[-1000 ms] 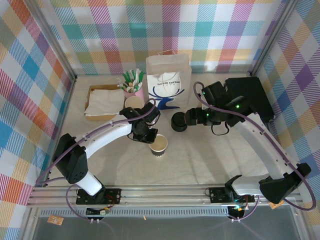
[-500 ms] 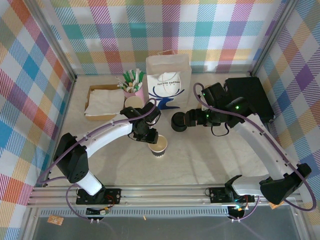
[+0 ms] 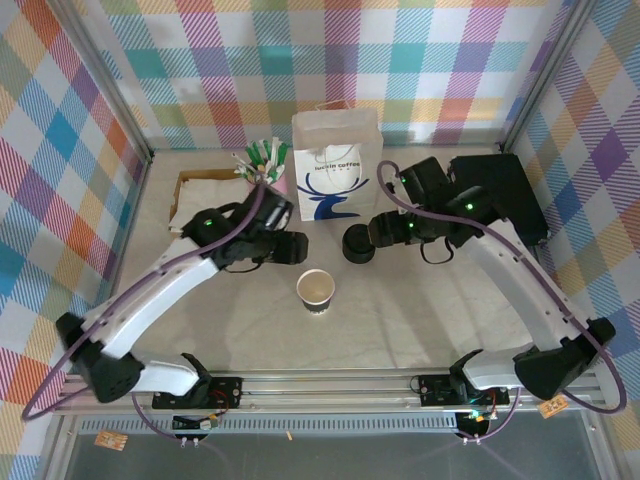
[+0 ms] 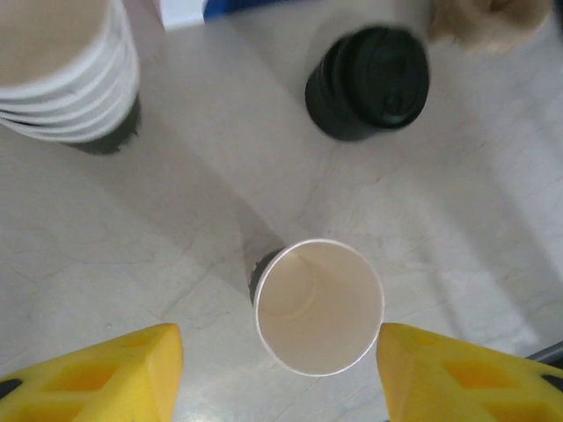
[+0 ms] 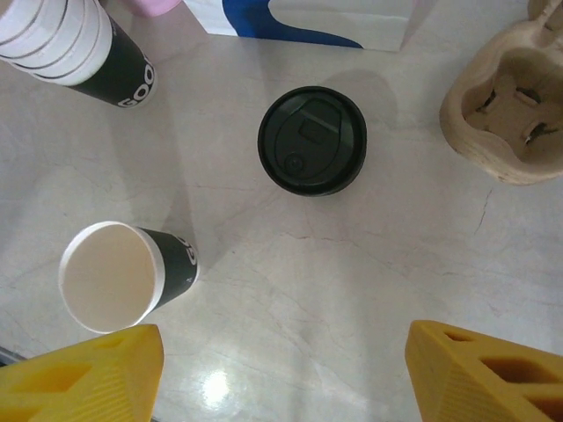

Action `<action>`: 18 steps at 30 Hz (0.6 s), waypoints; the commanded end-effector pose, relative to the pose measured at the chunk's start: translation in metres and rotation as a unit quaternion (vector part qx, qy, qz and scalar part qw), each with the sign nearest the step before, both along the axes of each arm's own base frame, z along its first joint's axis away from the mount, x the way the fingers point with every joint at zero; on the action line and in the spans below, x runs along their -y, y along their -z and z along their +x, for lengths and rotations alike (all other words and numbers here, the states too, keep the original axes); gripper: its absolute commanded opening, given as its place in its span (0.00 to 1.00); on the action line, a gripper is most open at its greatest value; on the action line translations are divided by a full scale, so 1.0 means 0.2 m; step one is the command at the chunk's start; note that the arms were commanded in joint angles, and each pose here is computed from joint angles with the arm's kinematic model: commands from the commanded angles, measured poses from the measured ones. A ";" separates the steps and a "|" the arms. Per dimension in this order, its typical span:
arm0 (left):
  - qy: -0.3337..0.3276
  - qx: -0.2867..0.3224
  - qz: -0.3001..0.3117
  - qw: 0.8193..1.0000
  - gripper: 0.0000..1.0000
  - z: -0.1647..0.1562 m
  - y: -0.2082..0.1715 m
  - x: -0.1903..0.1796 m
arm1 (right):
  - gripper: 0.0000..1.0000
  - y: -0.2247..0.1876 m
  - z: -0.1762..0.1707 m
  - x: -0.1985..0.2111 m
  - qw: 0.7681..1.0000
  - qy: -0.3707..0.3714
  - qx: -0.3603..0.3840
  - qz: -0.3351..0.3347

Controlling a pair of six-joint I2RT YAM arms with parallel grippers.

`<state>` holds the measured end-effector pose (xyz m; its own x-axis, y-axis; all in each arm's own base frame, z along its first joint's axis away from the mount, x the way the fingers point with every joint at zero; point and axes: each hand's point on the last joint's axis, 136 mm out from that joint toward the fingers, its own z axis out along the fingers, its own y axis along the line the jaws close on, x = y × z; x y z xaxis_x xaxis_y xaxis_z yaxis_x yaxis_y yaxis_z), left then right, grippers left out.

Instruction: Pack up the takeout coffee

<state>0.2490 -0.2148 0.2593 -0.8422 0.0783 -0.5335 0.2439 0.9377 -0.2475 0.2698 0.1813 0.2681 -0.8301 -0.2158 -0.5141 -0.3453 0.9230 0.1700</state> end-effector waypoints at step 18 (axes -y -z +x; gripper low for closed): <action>0.020 0.021 -0.029 0.999 0.90 -0.17 0.03 -0.11 | 0.86 0.39 0.27 -0.16 0.998 -0.037 -0.022 -0.050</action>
<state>0.2208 -0.1823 0.2526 -0.8237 0.0330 -0.5661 0.2195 0.9390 -0.2647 0.3192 0.2130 0.1997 -0.8370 -0.3118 -0.4497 -0.3998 0.9096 0.1134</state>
